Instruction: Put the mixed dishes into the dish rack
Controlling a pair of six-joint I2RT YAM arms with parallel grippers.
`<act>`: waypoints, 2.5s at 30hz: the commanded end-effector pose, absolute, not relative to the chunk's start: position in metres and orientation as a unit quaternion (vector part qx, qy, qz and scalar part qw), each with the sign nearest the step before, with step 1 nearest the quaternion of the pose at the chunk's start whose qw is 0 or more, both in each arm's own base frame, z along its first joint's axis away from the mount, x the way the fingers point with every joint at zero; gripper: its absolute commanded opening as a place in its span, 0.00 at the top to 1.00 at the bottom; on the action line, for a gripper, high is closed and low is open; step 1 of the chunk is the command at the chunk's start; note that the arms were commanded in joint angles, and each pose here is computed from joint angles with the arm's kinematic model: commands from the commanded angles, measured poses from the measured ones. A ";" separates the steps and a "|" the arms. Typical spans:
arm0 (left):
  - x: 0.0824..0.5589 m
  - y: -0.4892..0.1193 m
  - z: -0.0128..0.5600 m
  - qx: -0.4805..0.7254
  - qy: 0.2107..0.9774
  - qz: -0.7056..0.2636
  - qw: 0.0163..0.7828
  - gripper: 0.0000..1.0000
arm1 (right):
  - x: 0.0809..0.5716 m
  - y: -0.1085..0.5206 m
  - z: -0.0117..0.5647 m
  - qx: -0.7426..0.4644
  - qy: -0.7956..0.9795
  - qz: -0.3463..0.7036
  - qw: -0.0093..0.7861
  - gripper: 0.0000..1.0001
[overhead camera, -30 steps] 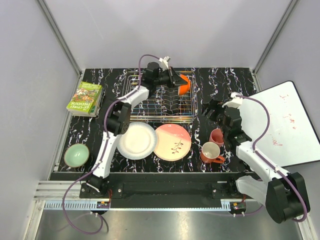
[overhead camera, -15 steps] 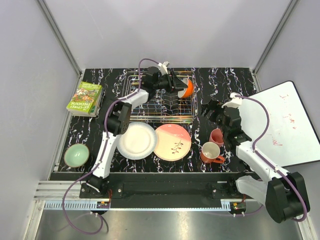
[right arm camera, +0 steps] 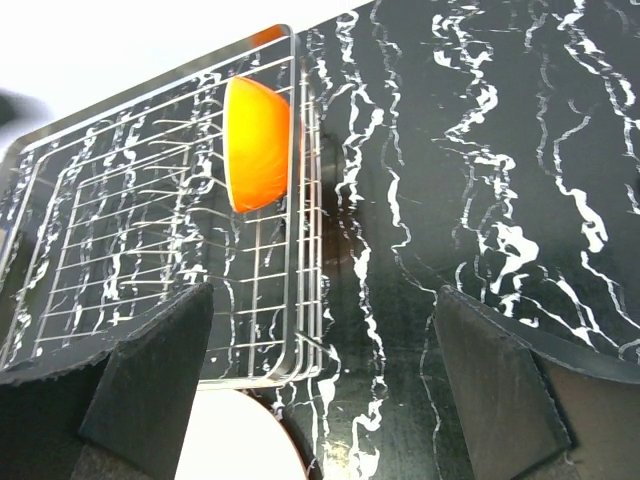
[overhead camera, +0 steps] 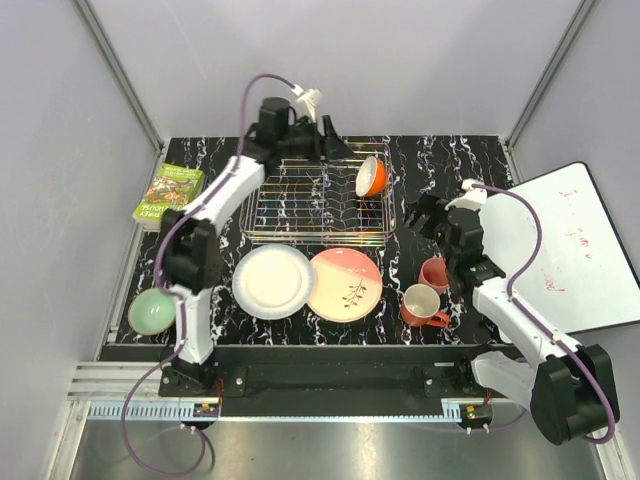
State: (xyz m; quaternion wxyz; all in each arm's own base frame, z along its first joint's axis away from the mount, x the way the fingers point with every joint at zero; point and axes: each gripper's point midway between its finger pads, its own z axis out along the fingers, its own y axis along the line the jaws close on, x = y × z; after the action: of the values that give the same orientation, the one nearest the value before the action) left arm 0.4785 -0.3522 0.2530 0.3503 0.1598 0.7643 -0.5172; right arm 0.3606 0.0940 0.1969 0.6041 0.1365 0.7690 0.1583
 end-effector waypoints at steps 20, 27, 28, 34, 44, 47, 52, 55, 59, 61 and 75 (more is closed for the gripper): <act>0.144 0.007 0.160 0.301 0.900 0.068 0.307 0.32 | 0.353 0.086 0.208 0.182 0.776 0.130 0.589 0.00; 0.141 0.031 0.124 0.268 0.913 0.122 0.284 0.32 | 0.351 0.088 0.211 0.178 0.775 0.133 0.592 0.01; 0.142 0.033 0.123 0.261 0.916 0.123 0.279 0.34 | 0.351 0.089 0.211 0.177 0.775 0.133 0.592 0.00; 0.149 0.056 0.108 0.221 0.930 0.157 0.250 0.36 | 0.350 0.090 0.208 0.174 0.776 0.131 0.592 0.00; 0.155 0.073 0.080 0.168 0.953 0.138 0.209 0.37 | 0.352 0.090 0.203 0.173 0.780 0.124 0.589 0.00; 0.158 0.070 0.069 0.171 0.957 0.124 0.198 0.37 | 0.354 0.092 0.204 0.171 0.780 0.125 0.588 0.00; 0.163 0.072 0.050 0.177 0.962 0.114 0.175 0.40 | 0.354 0.091 0.207 0.170 0.779 0.123 0.591 0.00; 0.168 0.074 0.045 0.182 0.961 0.117 0.171 0.40 | 0.353 0.089 0.209 0.170 0.777 0.121 0.593 0.00; 0.170 0.078 0.040 0.179 0.961 0.125 0.167 0.41 | 0.352 0.088 0.210 0.170 0.775 0.118 0.596 0.00; 0.170 0.080 0.036 0.177 0.961 0.133 0.167 0.41 | 0.352 0.087 0.211 0.173 0.774 0.119 0.597 0.00; 0.175 0.081 0.031 0.174 0.967 0.121 0.142 1.00 | 0.350 0.081 0.214 0.181 0.769 0.109 0.603 0.00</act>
State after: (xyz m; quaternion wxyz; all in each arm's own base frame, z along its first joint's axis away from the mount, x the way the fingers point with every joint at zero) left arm 0.1673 0.0863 0.0300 0.1433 0.1685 0.9651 0.1404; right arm 0.3492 0.0865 0.1921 0.5777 0.1706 0.7900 0.1137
